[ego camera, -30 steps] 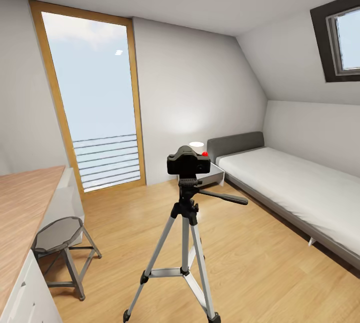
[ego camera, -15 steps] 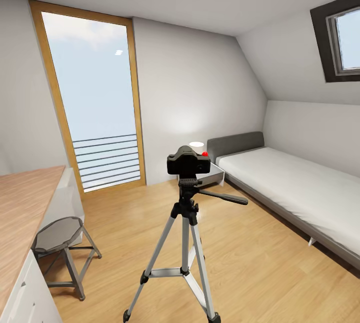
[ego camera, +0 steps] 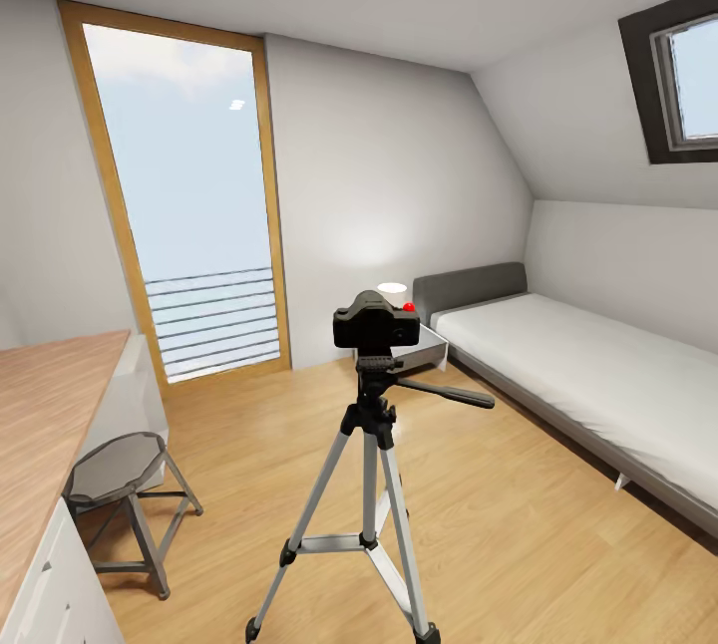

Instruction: Attach the digital camera to the camera tripod in the bedroom.

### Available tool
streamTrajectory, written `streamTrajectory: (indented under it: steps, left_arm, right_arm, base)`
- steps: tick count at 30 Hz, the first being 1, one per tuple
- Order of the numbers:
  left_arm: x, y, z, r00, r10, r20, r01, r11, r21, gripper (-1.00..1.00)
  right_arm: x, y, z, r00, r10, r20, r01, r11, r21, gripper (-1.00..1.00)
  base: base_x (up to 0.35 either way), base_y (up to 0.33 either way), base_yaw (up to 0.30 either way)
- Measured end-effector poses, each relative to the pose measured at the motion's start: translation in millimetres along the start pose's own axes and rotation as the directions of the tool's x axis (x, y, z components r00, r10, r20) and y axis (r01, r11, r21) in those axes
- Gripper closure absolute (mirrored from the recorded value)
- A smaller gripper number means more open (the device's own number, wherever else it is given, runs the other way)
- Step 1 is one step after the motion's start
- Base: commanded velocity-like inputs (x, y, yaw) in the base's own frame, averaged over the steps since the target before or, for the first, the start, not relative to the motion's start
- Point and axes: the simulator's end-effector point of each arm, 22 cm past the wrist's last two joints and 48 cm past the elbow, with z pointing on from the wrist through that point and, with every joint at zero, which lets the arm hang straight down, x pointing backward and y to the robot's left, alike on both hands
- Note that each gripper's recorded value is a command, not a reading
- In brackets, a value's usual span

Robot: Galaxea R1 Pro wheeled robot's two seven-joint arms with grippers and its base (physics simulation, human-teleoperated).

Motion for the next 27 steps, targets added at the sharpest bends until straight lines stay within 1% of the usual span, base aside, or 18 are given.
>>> streamTrajectory:
  steps: [4, 5, 11, 12, 15, 16, 17, 19, 20, 21, 22, 23, 24, 25, 27]
  left_arm:
    - [6, -1, 0.9, 1.000, 0.001, -0.008, -0.001, 1.000, 0.001, -1.00]
    - [10, -4, 1.7, 1.000, 0.001, -0.013, -0.001, 1.000, 0.005, -1.00]
    - [19, -6, 3.2, 1.000, 0.001, -0.025, -0.001, 1.000, 0.008, -1.00]
    - [36, -9, 5.2, 0.999, 0.000, -0.048, 0.000, 1.000, 0.011, -1.00]
    - [44, -9, 6.0, 0.998, -0.002, -0.058, 0.003, 1.000, 0.008, -1.00]
    - [55, -7, 6.8, 0.997, -0.003, -0.073, 0.003, 1.000, -0.003, -1.00]
    - [81, 2, 7.9, 0.994, -0.005, -0.106, 0.001, 0.999, -0.041, -1.00]
    - [86, 4, 7.9, 0.994, -0.008, -0.112, 0.002, 0.999, -0.051, -1.00]
    - [94, 7, 7.9, 0.992, -0.008, -0.123, 0.000, 0.998, -0.065, -1.00]
    - [97, 8, 7.8, 0.992, -0.009, -0.129, 0.001, 0.998, -0.068, -1.00]
    - [110, 9, 7.3, 0.988, -0.012, -0.154, 0.000, 0.997, -0.076, -1.00]
    - [112, 9, 7.1, 0.987, -0.013, -0.162, 0.001, 0.997, -0.078, -1.00]
    - [115, 9, 6.9, 0.986, -0.014, -0.169, 0.001, 0.997, -0.078, -1.00]
    - [119, 9, 6.6, 0.983, -0.016, -0.181, 0.001, 0.997, -0.079, -1.00]
    - [124, 9, 6.0, 0.980, -0.018, -0.197, 0.002, 0.997, -0.079, -1.00]
  right_arm:
    - [3, -1, -1.9, 1.000, -0.001, -0.009, 0.001, 1.000, 0.001, -1.00]
    - [16, -3, -10.1, 0.999, -0.003, -0.045, 0.003, 1.000, 0.005, -1.00]
    - [29, -4, -18.1, 0.996, -0.006, -0.086, 0.006, 1.000, 0.007, -1.00]
    - [75, -6, -31.0, 0.960, 0.009, -0.281, -0.006, 1.000, 0.012, -1.00]
    - [97, -5, -38.7, 0.925, 0.019, -0.378, -0.014, 1.000, 0.015, -1.00]
    - [118, -4, -49.0, 0.879, 0.029, -0.476, -0.023, 1.000, 0.019, -1.00]
    - [144, -1, -65.2, 0.805, 0.043, -0.592, -0.036, 0.999, 0.023, -1.00]
    - [151, 0, -70.8, 0.779, 0.047, -0.626, -0.040, 0.999, 0.025, -1.00]
    - [164, 2, -81.4, 0.730, 0.054, -0.681, -0.047, 0.998, 0.029, -1.00]
    - [168, 3, -85.9, 0.709, 0.057, -0.703, -0.050, 0.998, 0.031, -1.00]
    - [185, 7, -104.0, 0.626, 0.067, -0.777, -0.060, 0.998, 0.038, -1.00]
    - [188, 8, -108.2, 0.606, 0.069, -0.793, -0.063, 0.997, 0.039, -1.00]
    - [191, 9, -111.7, 0.589, 0.070, -0.805, -0.065, 0.997, 0.039, -1.00]
    - [195, 14, -116.7, 0.564, 0.072, -0.822, -0.072, 0.997, 0.038, -1.00]
    - [197, 23, -120.9, 0.542, 0.073, -0.837, -0.083, 0.996, 0.032, -1.00]
  base:
    - [0.000, 0.000, 0.000]
    - [0.000, 0.000, 0.000]
    - [0.000, 0.000, 0.000]
    - [0.000, 0.000, 0.000]
    - [0.000, 0.000, 0.000]
    - [0.000, 0.000, 0.000]
    - [0.000, 0.000, 0.000]
    - [0.000, 0.000, 0.000]
    - [0.000, 0.000, 0.000]
    - [0.000, 0.000, 0.000]
    - [0.000, 0.000, 0.000]
    - [0.000, 0.000, 0.000]
    - [0.000, 0.000, 0.000]
    - [0.000, 0.000, 0.000]
    - [0.000, 0.000, 0.000]
